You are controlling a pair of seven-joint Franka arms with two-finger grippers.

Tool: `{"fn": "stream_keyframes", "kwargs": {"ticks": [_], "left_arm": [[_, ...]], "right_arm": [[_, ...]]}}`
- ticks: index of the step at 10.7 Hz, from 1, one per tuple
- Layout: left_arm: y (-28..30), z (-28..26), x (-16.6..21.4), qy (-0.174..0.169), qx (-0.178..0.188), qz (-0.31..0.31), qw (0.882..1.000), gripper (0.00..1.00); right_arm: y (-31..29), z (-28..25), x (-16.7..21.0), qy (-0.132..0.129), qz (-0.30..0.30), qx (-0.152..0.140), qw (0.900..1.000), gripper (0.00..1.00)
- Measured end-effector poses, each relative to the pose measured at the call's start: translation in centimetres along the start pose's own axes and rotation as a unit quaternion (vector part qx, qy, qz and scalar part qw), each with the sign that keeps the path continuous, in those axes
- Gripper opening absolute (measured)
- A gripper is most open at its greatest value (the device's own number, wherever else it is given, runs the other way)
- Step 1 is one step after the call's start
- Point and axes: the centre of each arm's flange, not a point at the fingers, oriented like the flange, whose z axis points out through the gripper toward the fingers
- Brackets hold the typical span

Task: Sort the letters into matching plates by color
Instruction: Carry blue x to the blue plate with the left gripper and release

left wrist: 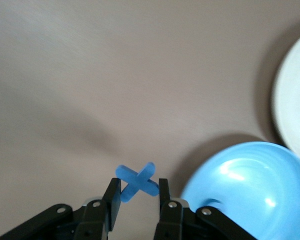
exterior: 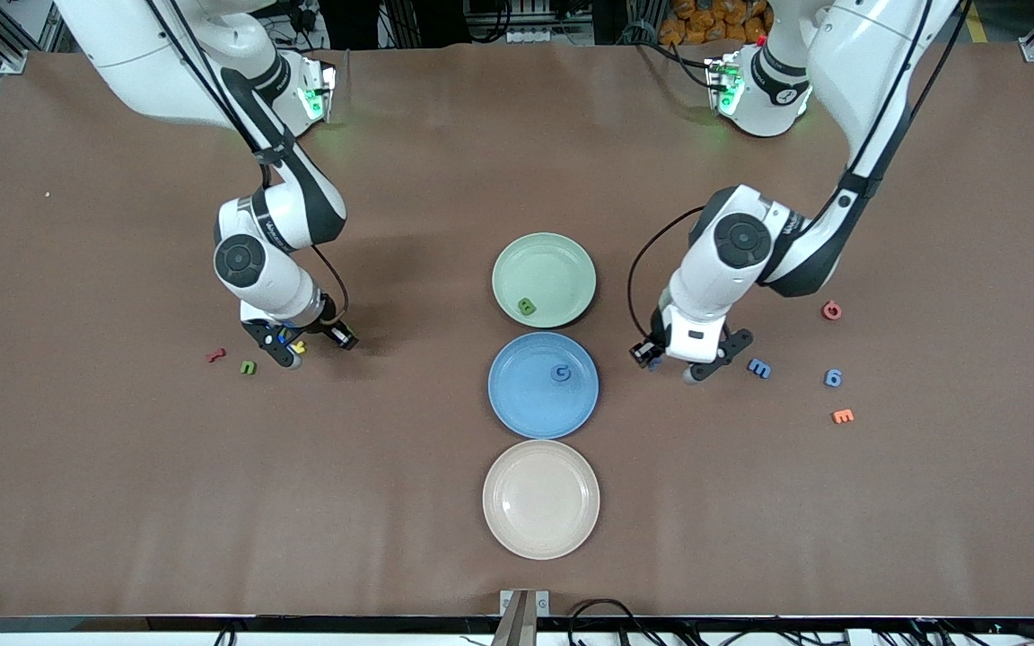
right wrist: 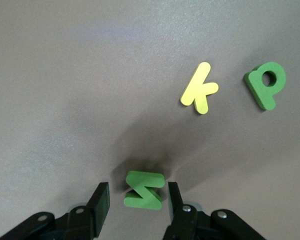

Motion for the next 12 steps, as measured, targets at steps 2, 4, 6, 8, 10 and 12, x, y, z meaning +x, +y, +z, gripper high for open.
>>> {"fn": "stream_keyframes", "kwargs": {"ticks": [2,4,6,8,10,12], "left_arm": [[3.8,0.3,-2.1,-0.006,-0.022,-0.029,0.999,0.35],[8.4,-1.3,-4.8,-0.011,-0.058,-0.091,0.994,0.35],[11.2,-3.6,-6.2,-0.012,-0.088,-0.129,0.988,0.35],[12.5,-4.8,-6.5,-0.015,-0.104,-0.135,0.985,0.35],[12.7,-4.5,-6.8,-0.014,-0.104,-0.11,0.988,0.51],[12.7,-4.0,-7.3,-0.014,-0.101,-0.086,0.991,0.78]], "right_arm": [[0.0,0.0,0.0,0.0,0.0,0.0,1.0,0.55],[0.0,0.0,0.0,0.0,0.0,0.0,1.0,0.54],[0.1,0.2,0.0,-0.001,0.0,-0.001,1.0,0.54],[0.1,0.3,0.0,-0.001,0.0,-0.001,1.0,0.51],[0.1,0.6,0.0,-0.002,0.0,-0.002,1.0,0.5],[0.2,0.8,0.0,-0.003,0.001,-0.003,1.0,0.48]]}}
